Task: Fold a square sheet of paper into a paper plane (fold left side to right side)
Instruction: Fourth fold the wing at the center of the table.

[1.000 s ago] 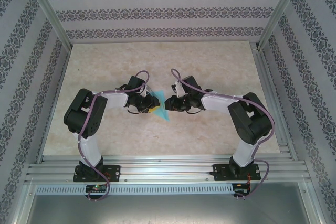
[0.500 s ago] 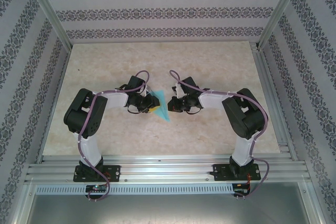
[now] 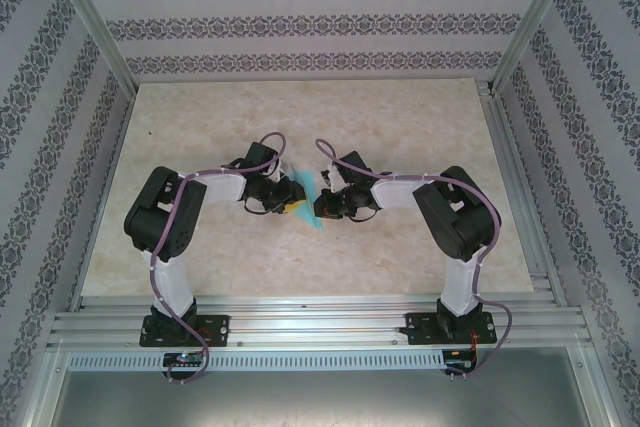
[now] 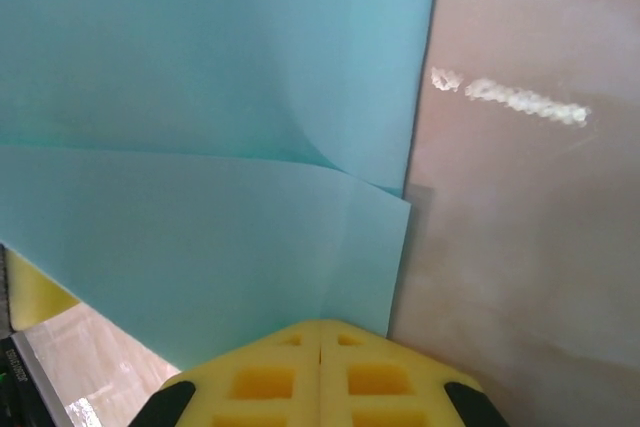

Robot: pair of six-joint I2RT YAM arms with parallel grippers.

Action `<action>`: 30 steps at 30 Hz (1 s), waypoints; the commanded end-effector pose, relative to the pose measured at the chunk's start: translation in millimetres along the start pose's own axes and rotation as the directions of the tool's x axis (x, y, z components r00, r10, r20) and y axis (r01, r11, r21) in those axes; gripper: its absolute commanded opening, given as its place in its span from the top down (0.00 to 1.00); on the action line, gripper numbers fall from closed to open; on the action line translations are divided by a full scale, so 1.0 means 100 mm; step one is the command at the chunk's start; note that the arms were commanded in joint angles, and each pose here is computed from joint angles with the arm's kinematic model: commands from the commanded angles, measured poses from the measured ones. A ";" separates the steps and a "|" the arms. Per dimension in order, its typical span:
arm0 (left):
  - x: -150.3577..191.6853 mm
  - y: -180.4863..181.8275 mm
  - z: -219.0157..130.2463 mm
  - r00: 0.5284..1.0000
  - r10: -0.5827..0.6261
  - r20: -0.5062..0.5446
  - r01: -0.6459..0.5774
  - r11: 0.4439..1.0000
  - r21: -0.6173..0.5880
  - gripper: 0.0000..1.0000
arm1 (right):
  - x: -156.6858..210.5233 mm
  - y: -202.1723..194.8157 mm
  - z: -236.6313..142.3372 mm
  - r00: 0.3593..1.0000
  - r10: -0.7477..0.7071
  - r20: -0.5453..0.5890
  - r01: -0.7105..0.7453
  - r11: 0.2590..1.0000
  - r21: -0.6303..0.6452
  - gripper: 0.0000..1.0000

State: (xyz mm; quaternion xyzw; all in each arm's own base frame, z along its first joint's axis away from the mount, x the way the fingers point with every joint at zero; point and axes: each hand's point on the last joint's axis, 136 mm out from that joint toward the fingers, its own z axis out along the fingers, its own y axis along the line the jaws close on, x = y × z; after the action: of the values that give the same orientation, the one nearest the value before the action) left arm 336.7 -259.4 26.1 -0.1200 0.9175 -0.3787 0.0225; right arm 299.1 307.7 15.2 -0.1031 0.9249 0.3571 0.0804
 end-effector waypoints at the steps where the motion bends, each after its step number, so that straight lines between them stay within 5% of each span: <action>1: 0.00 0.17 0.10 1.000 -0.027 0.002 0.027 0.997 -0.077 0.68 | -0.08 0.04 -0.07 0.999 -0.013 0.030 0.012 1.000 0.006 0.91; 6: 0.00 0.22 0.12 1.000 -0.031 0.002 0.032 0.995 -0.091 0.68 | -0.22 0.09 -0.36 0.994 -0.052 0.092 0.047 0.997 0.056 0.82; 16: -0.01 0.24 0.13 0.999 -0.041 0.006 0.041 0.993 -0.106 0.68 | 0.04 0.14 -0.41 0.967 -0.253 0.028 0.221 0.888 0.402 0.69; 30: -0.02 0.23 0.13 0.999 -0.038 0.003 0.038 0.993 -0.107 0.68 | 0.23 0.11 -0.25 0.934 -0.336 -0.122 0.335 0.704 0.626 0.68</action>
State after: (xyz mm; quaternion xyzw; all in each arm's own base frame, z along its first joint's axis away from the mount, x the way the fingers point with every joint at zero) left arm 341.5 -261.6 26.2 -0.1214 0.9183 -0.3763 0.0192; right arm 272.8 303.8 39.5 -0.2231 0.9576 0.0487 0.1758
